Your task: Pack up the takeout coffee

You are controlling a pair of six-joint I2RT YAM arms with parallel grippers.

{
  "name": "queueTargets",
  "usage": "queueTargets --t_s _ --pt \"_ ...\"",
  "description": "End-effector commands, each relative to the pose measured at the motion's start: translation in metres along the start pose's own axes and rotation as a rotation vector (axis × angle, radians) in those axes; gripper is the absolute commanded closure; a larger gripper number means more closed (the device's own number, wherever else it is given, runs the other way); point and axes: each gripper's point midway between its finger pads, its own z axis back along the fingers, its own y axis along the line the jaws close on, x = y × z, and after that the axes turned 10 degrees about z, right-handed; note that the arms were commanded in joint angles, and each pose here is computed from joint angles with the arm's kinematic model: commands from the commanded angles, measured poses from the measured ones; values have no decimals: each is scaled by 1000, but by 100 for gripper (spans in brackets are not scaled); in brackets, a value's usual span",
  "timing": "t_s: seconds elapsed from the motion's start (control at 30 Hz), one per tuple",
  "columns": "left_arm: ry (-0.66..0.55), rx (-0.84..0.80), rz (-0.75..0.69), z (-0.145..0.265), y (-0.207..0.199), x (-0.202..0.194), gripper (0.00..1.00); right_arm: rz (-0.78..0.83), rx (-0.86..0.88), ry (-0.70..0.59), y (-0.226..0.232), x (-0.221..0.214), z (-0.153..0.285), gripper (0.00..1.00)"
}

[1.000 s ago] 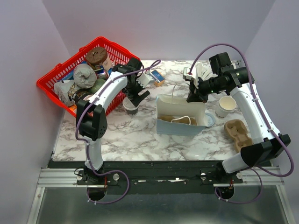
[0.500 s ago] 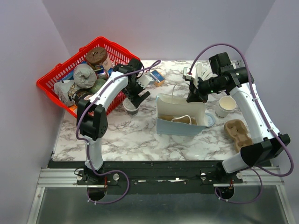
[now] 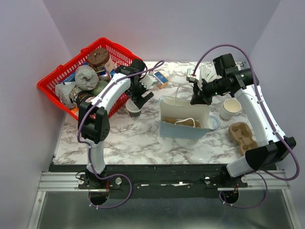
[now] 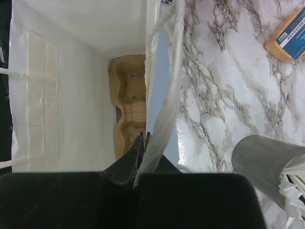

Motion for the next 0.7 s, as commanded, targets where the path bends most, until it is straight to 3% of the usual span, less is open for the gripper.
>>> queueTargets --t_s 0.0,0.33,0.67 --pt "3 38 17 7 6 -1 3 -13 7 -11 3 3 0 99" --pt "18 43 28 8 7 -3 8 -13 4 -9 2 3 0 99" --pt "-21 -25 24 35 -11 0 13 -22 -10 3 1 1 1 99"
